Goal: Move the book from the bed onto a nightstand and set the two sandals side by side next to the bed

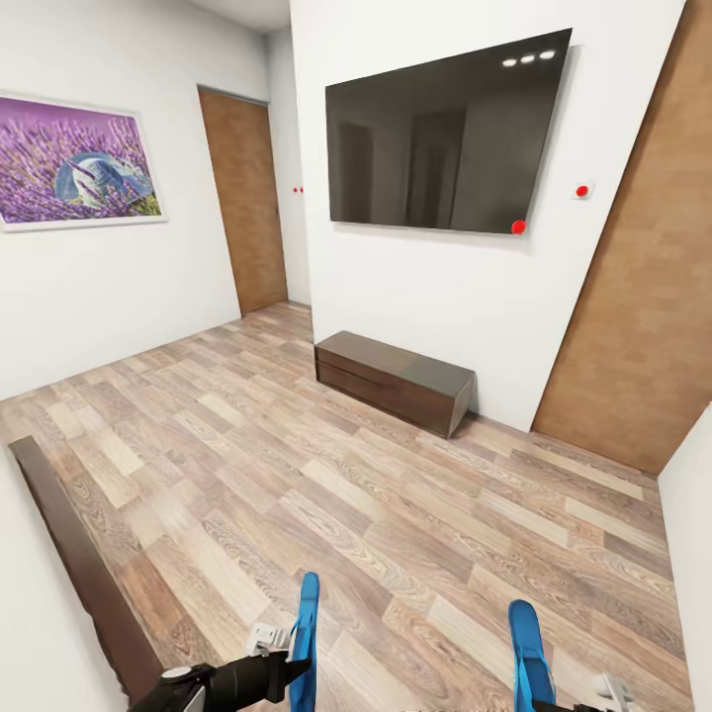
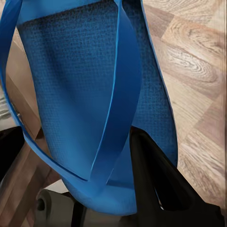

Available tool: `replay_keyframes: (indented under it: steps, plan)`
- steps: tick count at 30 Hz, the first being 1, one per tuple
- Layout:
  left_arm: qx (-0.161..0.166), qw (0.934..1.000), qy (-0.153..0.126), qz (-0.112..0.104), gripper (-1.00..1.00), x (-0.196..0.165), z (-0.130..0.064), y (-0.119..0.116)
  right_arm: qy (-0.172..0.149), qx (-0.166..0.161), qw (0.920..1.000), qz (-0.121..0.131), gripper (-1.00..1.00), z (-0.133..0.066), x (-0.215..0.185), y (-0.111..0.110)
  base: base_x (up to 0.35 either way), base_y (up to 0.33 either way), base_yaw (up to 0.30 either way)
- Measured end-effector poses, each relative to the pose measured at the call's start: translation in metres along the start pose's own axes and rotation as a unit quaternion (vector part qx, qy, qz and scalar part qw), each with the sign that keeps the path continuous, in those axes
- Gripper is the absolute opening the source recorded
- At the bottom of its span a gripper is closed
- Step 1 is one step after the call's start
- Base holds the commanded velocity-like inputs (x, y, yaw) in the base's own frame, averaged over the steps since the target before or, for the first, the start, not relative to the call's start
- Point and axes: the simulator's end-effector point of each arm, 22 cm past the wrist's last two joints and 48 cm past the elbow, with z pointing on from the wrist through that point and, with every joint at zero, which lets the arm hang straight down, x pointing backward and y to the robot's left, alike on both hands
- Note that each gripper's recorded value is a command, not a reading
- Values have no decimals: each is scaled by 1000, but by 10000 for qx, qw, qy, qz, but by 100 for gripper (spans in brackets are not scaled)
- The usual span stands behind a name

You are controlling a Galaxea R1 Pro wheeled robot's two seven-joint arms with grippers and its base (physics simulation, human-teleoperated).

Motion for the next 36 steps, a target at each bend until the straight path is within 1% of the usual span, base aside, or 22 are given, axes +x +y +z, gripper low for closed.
replay_keyframes:
  steps: [9,13,36]
  plan:
    - [0,10000,-2,-1,-100,0,0,0,-1,-8,10000,1,-100,0,0,0,0,0,-279]
    - [-1,10000,-5,-3,-100,0,0,0,-5,-12,10000,6,-100,0,0,0,0,0,-158]
    - [7,9999,-101,91,-100,-11,-4,-4,-113,-53,9999,-67,-100,-4,-10,6,0,0,-8]
